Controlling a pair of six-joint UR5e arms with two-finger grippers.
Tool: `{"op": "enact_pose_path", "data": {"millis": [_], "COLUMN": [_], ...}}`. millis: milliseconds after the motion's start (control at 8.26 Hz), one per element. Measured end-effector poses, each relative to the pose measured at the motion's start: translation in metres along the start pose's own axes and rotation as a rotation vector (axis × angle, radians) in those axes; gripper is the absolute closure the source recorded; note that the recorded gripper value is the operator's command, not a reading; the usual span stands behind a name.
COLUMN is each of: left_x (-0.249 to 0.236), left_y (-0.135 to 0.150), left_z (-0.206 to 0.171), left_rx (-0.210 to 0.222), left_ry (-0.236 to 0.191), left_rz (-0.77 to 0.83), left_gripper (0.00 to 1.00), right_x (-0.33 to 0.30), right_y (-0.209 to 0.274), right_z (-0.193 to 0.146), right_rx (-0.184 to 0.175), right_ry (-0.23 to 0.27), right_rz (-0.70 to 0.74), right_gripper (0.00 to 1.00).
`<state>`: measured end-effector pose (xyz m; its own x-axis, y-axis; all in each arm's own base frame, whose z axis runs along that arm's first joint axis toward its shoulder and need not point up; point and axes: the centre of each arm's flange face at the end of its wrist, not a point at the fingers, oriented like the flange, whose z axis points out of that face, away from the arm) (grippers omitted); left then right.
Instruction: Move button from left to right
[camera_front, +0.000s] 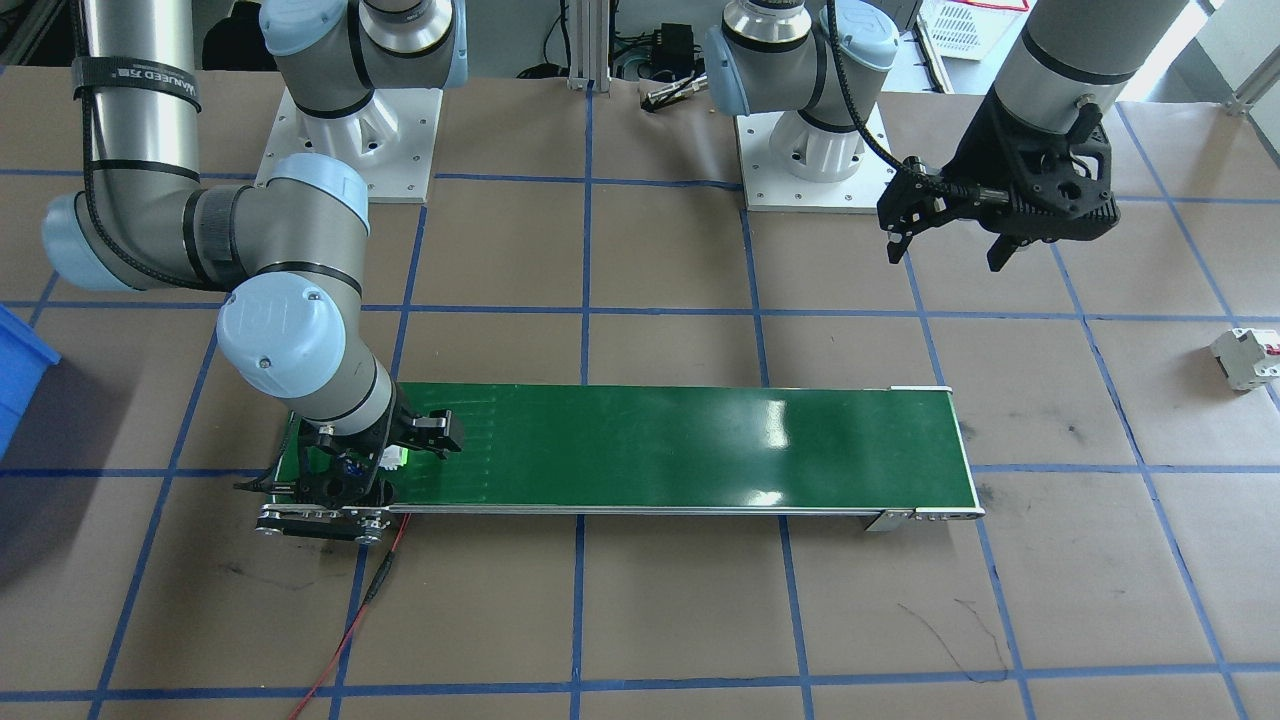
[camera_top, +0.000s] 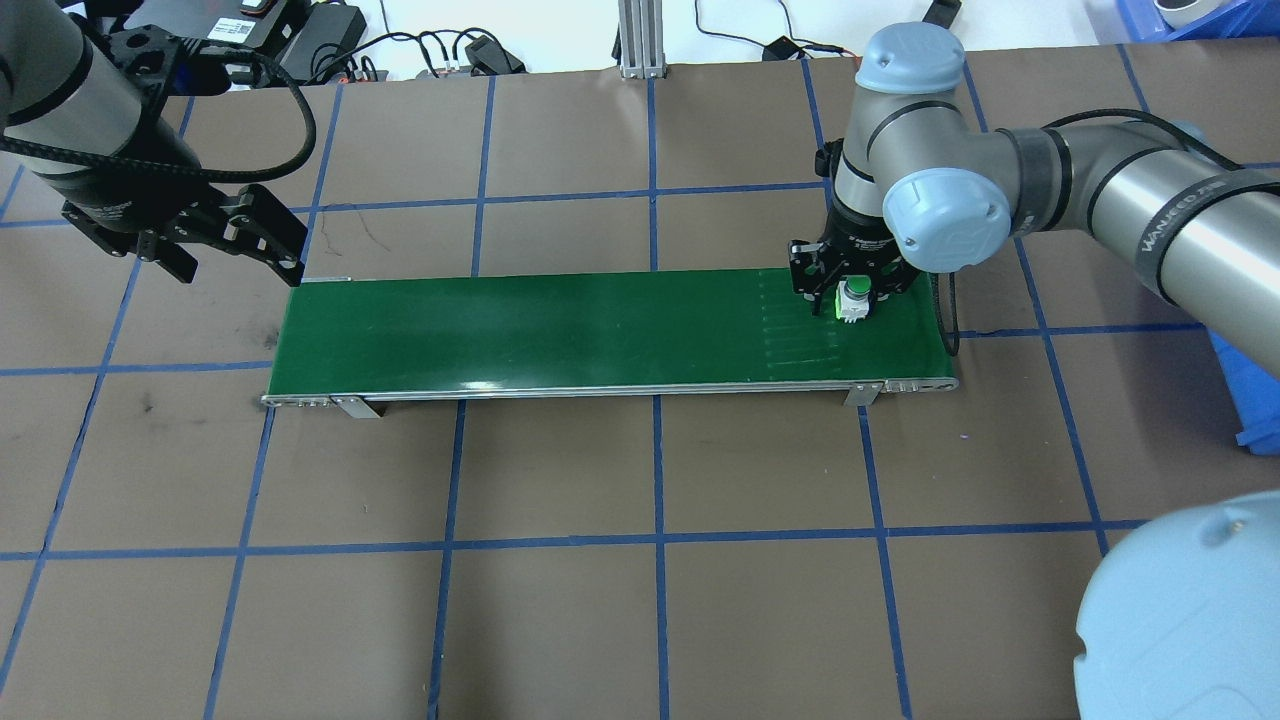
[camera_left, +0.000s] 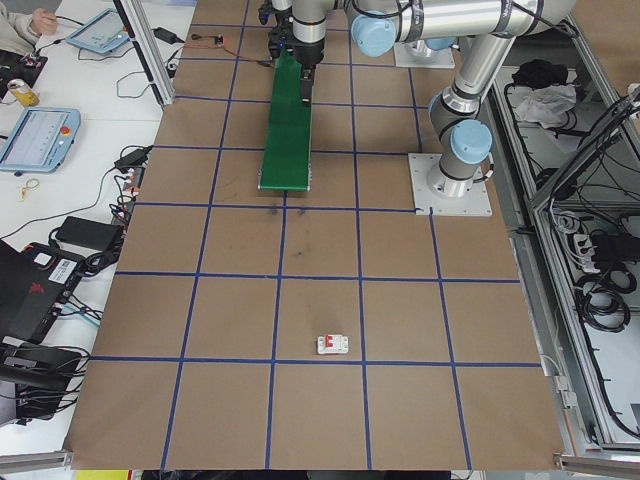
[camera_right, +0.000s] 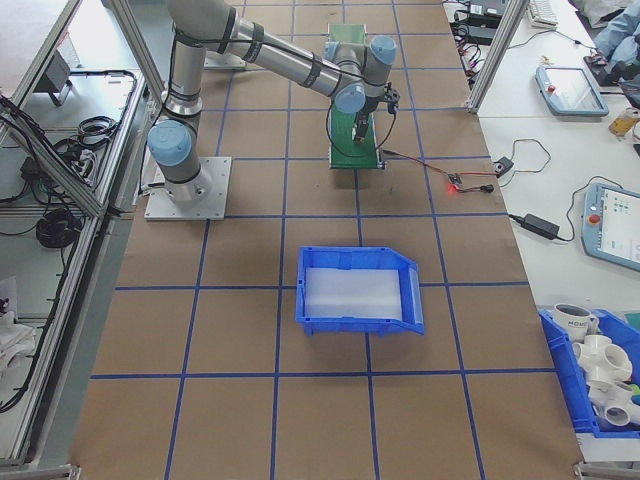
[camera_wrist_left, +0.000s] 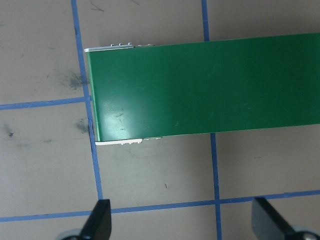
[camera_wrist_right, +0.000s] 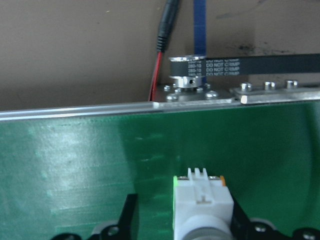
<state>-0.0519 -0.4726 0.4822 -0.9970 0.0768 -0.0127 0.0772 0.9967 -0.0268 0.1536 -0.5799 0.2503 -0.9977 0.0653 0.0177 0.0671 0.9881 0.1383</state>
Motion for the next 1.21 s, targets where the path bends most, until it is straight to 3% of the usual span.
{"op": "enact_pose_path", "data": {"millis": [242, 605, 968, 1210], "left_x": [0.0, 0.0, 0.001, 0.0], "left_y": [0.0, 0.0, 0.002, 0.002], "left_z": [0.0, 0.001, -0.001, -0.001], "left_rx": [0.0, -0.003, 0.003, 0.004], "left_ry": [0.0, 0.0, 0.0, 0.0], "left_rz": [0.0, -0.002, 0.0, 0.0], "left_gripper": [0.0, 0.0, 0.0, 0.0], "right_x": [0.03, 0.093, 0.227, 0.324], "right_y": [-0.003, -0.012, 0.021, 0.043], "right_z": [-0.013, -0.068, -0.13, -0.138], "right_rx": [-0.008, 0.047, 0.063, 0.066], "right_ry": [0.015, 0.001, -0.003, 0.009], "right_rz": [0.012, -0.017, -0.117, -0.23], "right_gripper": [1.0, 1.0, 1.0, 1.0]}}
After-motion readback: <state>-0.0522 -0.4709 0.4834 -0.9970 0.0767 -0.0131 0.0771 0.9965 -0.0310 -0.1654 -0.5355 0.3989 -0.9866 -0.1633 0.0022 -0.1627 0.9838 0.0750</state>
